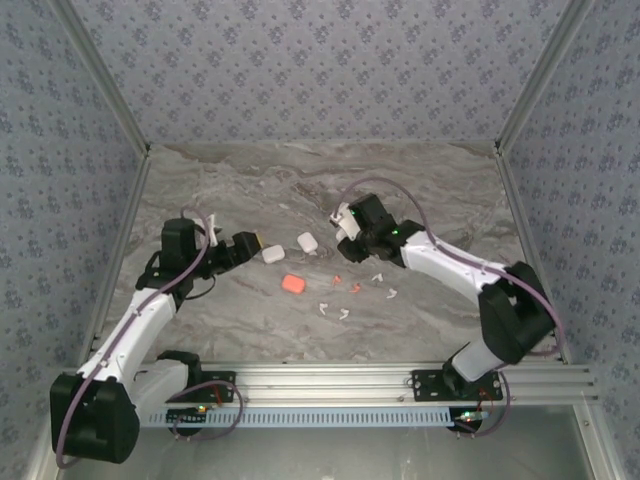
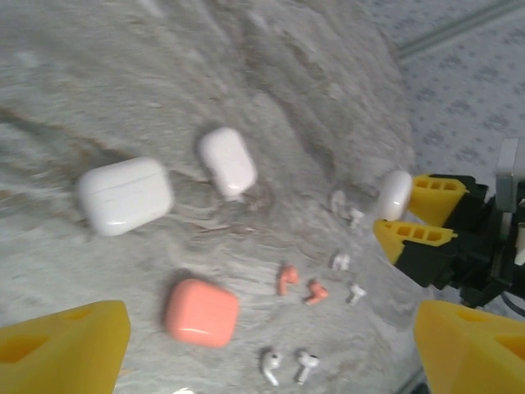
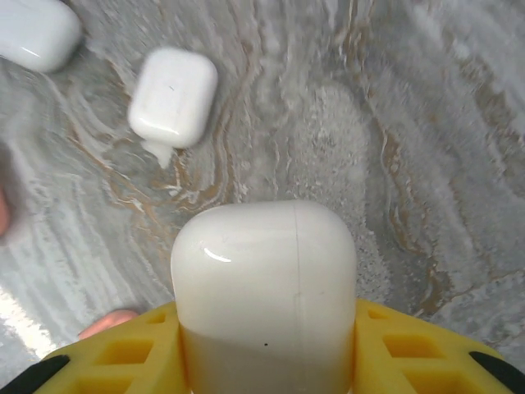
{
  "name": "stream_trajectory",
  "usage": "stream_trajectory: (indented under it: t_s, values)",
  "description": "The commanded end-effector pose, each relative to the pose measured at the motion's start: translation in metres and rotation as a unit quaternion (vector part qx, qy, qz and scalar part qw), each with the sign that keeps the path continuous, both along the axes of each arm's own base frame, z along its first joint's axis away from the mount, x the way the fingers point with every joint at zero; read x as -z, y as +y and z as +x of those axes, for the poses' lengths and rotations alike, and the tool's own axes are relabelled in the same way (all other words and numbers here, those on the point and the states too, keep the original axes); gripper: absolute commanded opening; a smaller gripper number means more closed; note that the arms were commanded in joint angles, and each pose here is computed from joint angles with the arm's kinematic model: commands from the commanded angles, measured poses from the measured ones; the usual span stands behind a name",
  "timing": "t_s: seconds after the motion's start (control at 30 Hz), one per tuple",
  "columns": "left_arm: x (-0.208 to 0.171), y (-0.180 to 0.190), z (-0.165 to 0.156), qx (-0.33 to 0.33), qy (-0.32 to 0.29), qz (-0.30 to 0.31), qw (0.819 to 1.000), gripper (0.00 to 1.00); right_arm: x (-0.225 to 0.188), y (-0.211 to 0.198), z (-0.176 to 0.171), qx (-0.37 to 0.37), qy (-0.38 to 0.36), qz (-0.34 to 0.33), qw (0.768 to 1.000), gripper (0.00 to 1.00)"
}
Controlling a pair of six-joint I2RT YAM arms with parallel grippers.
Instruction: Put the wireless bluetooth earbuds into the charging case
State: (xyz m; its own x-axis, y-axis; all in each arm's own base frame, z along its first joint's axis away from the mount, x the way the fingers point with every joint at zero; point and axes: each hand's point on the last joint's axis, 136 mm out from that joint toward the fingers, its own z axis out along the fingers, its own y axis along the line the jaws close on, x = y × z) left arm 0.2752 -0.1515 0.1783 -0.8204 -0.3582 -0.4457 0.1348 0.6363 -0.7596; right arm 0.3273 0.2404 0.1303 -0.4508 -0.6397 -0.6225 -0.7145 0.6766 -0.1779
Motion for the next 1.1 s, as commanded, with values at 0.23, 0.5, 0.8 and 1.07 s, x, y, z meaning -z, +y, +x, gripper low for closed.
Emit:
stream_trajectory:
  t_s: [0.23, 0.5, 0.8, 1.07]
  values:
    - [-0.06, -0.083, -0.015, 0.165, -0.065, -0.061, 0.982, 0.79, -0.072, 0.021, -0.031, -0.13, -0.139, 0.08, 0.978, 0.33]
    - [-0.075, -0.129, -0.025, 0.232, -0.079, -0.08, 0.966, 0.75, -0.087, 0.027, -0.051, -0.169, -0.166, 0.089, 0.968, 0.33]
    - [-0.074, -0.161, -0.025, 0.256, -0.077, -0.082, 0.96, 0.66, -0.091, 0.035, -0.059, -0.187, -0.174, 0.087, 0.963, 0.33]
    - [-0.071, -0.177, -0.021, 0.265, -0.072, -0.083, 0.958, 0.53, -0.092, 0.038, -0.062, -0.195, -0.174, 0.085, 0.961, 0.33]
